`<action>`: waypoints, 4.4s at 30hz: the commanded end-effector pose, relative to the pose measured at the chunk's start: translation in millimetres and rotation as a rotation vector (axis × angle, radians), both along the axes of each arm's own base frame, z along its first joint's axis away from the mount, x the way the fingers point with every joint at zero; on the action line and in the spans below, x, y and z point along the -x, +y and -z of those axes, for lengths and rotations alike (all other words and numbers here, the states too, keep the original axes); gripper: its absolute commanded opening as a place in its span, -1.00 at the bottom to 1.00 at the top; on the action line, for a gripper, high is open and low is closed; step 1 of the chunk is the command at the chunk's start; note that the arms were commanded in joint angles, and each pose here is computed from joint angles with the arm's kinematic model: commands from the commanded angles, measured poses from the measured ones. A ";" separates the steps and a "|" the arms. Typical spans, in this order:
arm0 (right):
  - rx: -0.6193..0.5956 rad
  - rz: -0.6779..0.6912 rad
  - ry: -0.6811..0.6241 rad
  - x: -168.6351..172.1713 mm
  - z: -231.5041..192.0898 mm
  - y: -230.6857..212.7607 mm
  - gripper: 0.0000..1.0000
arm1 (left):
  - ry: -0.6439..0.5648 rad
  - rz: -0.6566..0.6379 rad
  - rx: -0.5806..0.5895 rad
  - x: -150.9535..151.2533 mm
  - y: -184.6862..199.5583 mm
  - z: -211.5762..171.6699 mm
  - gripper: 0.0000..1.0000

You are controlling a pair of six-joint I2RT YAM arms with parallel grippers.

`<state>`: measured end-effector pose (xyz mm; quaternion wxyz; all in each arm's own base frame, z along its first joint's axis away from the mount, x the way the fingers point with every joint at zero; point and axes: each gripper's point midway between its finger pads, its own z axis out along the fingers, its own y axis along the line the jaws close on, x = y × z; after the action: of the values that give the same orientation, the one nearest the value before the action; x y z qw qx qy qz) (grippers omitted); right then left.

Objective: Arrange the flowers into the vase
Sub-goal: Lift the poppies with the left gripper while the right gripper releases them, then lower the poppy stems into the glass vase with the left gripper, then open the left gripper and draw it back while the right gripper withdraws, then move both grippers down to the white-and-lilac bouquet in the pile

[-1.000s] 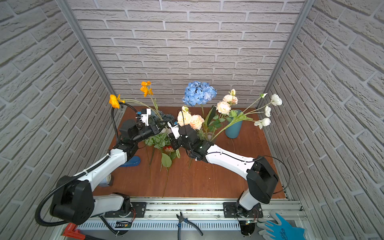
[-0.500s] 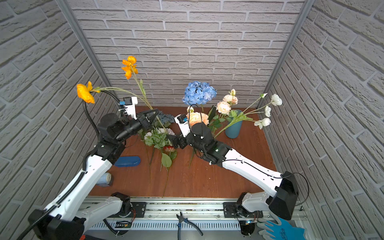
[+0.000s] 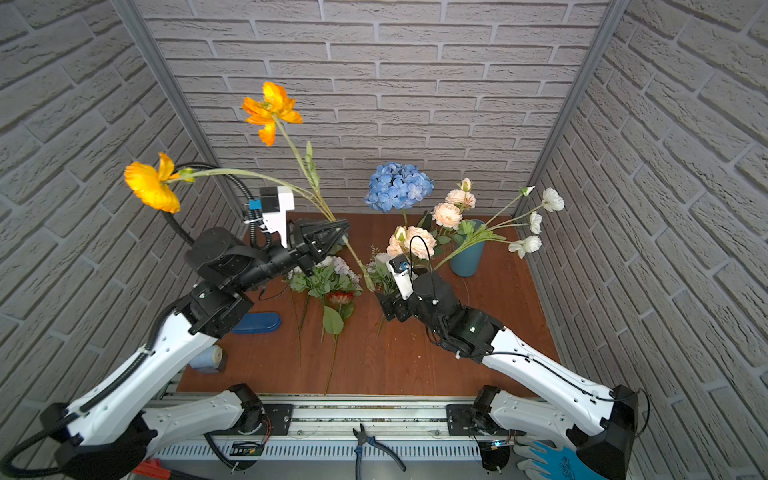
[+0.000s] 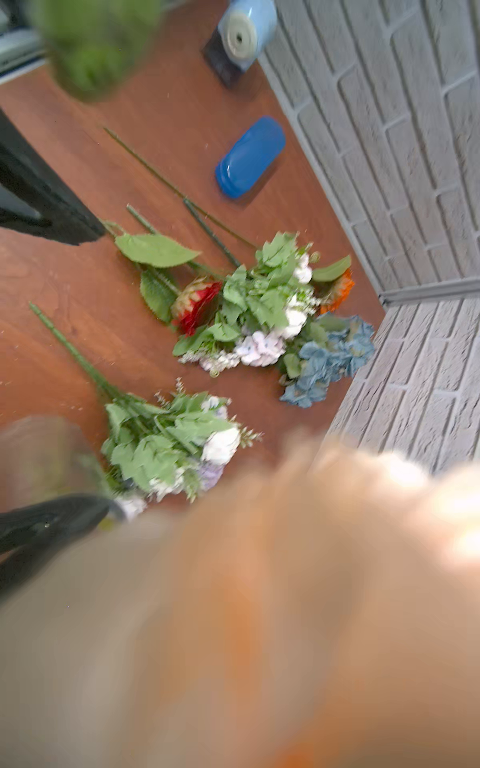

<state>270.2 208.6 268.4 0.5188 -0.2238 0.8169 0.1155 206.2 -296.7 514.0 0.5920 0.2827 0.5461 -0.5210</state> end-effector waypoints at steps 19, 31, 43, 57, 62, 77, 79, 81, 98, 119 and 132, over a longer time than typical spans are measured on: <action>-0.042 0.558 -0.022 -9.8 14.5 -153.7 1.00 | -0.108 -0.003 -0.039 -23.9 -110.9 35.5 -1.00; -0.068 0.594 -0.033 -14.7 15.4 -167.2 1.00 | -0.195 -0.133 -0.008 -59.2 -132.9 37.8 -1.00; -0.058 0.591 -0.027 -17.2 21.6 -168.3 1.00 | -0.133 -0.205 -0.108 -81.0 -147.2 80.1 -1.00; -0.053 0.584 -0.028 -19.3 21.3 -167.5 1.00 | 0.012 -0.284 -0.279 -94.2 -160.1 173.4 -1.00; -0.058 0.583 -0.036 -18.7 16.5 -167.6 1.00 | 0.061 -0.289 -0.334 -96.0 -159.9 200.5 -0.39; -0.073 0.546 -0.039 -14.7 4.6 -163.0 1.00 | 0.137 -0.217 -0.336 -71.3 -154.2 192.5 0.96; -0.092 0.525 -0.043 -14.1 1.5 -159.3 0.98 | 0.147 -0.203 -0.340 -64.7 -151.8 192.0 0.96; -0.128 0.533 -0.046 -12.7 -3.3 -159.2 0.99 | 0.161 -0.186 -0.340 -58.3 -148.6 191.4 0.97; -0.306 0.336 0.099 21.0 -32.6 -122.5 0.99 | 0.192 -0.038 -0.459 1.6 -103.6 195.7 0.96; -0.414 0.150 0.379 58.0 0.6 -55.2 0.60 | 0.456 -0.568 -0.394 -70.3 74.9 246.9 0.97; -0.283 -0.088 0.383 48.6 13.0 51.1 0.58 | 0.678 -0.957 -0.309 -119.9 196.5 288.1 0.97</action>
<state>207.3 237.9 229.4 0.3335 -0.1437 0.8897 0.2766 325.0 -122.9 238.2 0.5089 -0.0469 0.8383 -0.1899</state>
